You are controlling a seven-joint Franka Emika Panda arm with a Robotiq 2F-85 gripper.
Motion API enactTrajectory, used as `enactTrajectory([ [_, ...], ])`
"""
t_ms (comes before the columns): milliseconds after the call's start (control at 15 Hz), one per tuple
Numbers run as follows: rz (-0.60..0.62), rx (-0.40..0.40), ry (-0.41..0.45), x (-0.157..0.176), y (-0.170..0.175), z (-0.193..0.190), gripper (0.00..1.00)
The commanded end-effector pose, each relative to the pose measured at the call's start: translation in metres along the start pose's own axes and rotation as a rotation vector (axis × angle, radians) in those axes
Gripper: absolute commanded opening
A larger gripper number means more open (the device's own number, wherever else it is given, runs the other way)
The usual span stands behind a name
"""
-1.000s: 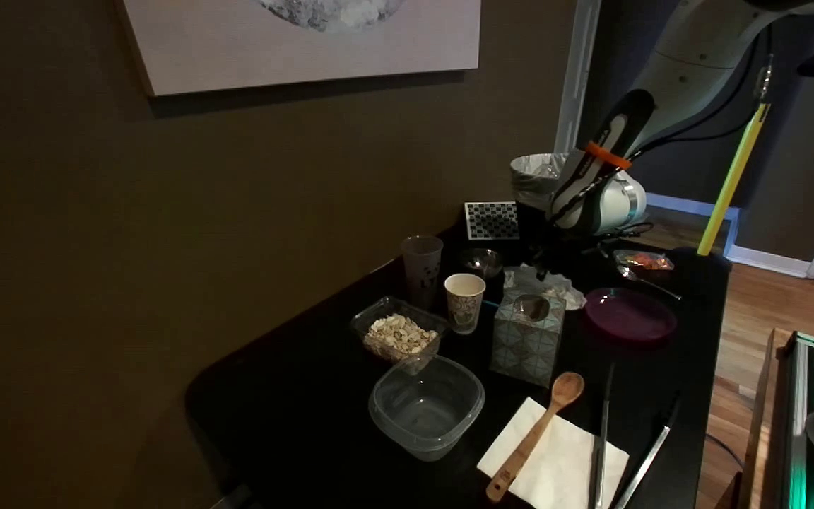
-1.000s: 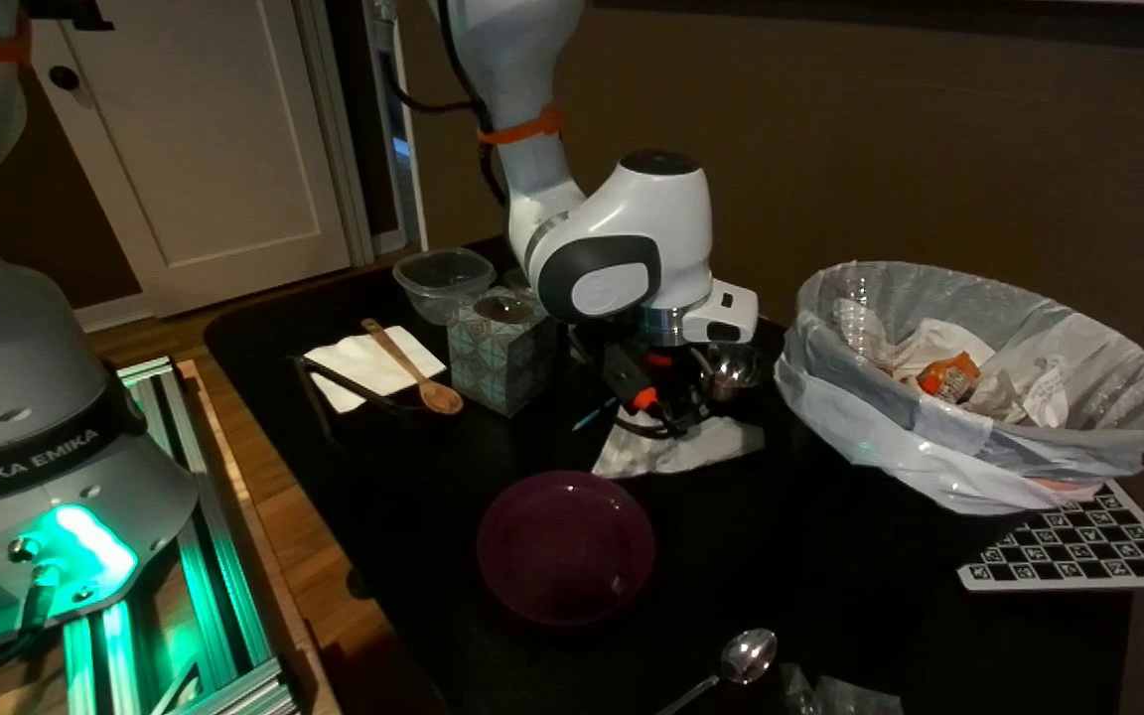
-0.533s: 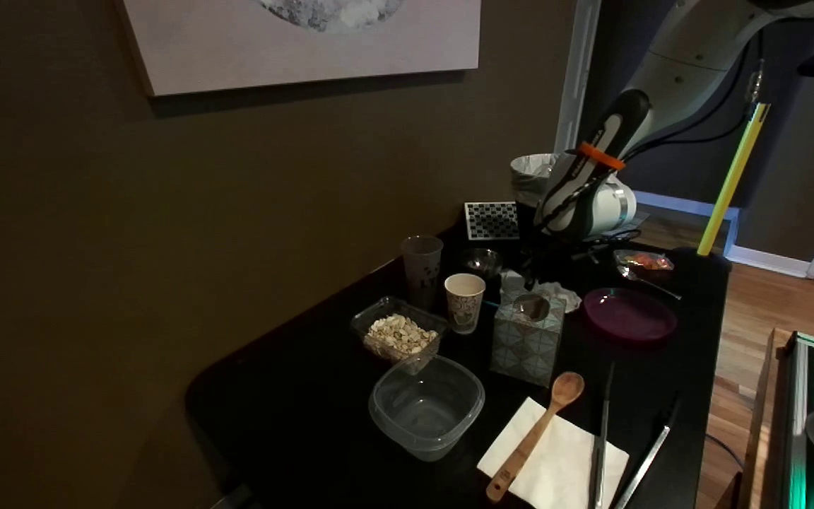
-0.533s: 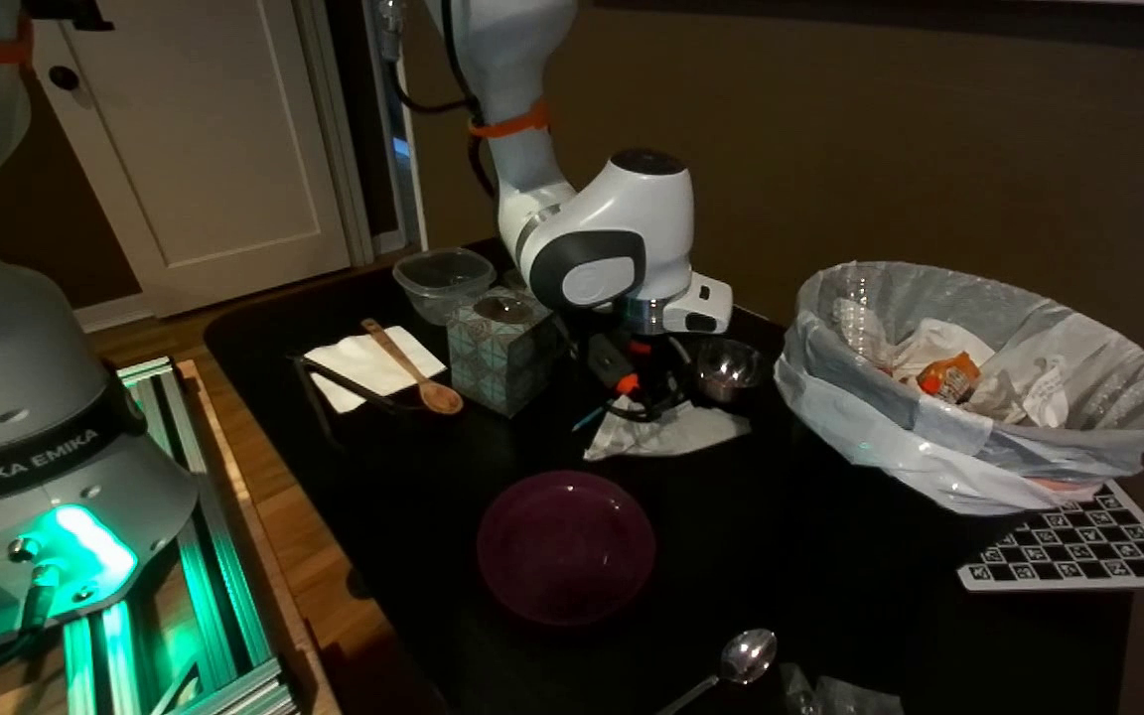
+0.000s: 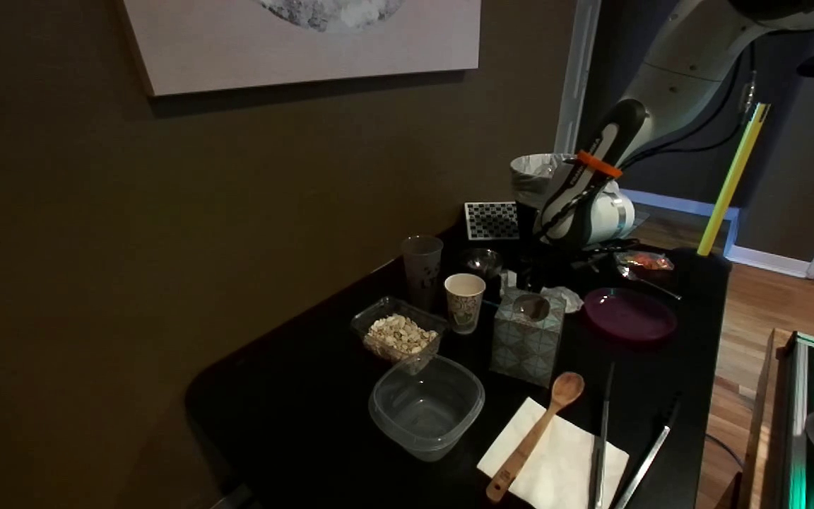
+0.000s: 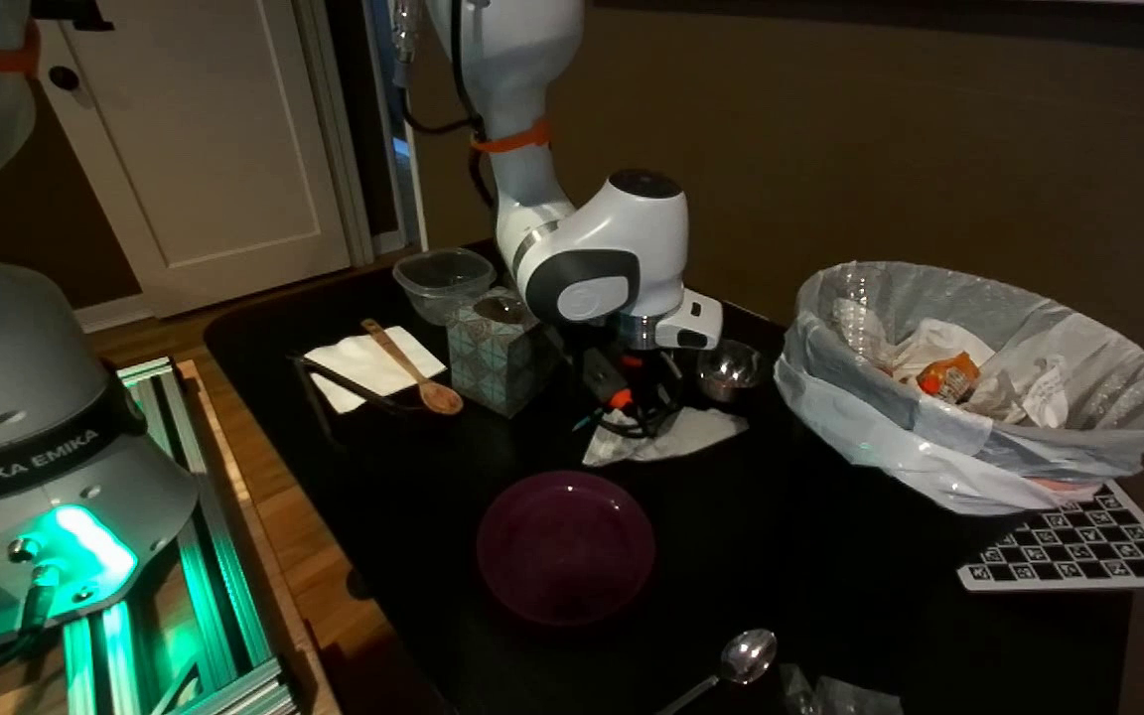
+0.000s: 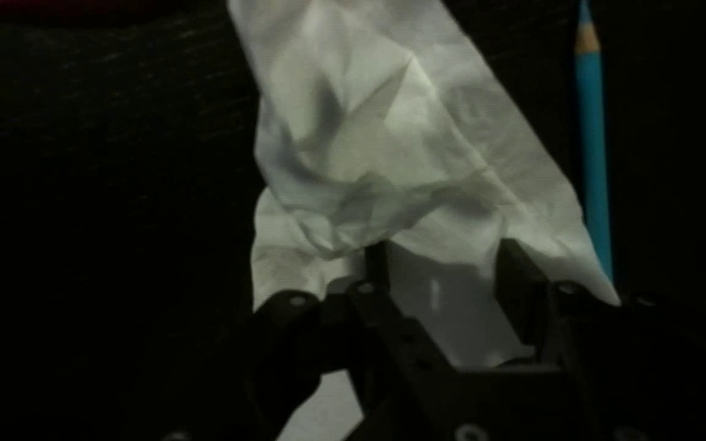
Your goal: Put some contents from the bowl onto the white towel, then put the towel in the bin
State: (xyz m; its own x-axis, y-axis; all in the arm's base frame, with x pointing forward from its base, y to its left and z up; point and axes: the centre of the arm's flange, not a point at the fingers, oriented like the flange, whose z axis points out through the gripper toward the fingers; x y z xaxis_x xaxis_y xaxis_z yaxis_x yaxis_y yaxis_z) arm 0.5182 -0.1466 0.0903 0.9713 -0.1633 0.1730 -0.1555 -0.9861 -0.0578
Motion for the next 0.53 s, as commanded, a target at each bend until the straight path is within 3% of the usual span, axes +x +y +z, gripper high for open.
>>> enactTrajectory([
  [0,-0.013,0.022,-0.026,0.0029,0.0060,0.0096,0.81],
  [200,-0.020,0.025,-0.041,0.0013,0.0076,0.0155,0.90],
  [467,-0.035,0.029,-0.066,-0.0003,0.0099,0.0192,0.57],
])
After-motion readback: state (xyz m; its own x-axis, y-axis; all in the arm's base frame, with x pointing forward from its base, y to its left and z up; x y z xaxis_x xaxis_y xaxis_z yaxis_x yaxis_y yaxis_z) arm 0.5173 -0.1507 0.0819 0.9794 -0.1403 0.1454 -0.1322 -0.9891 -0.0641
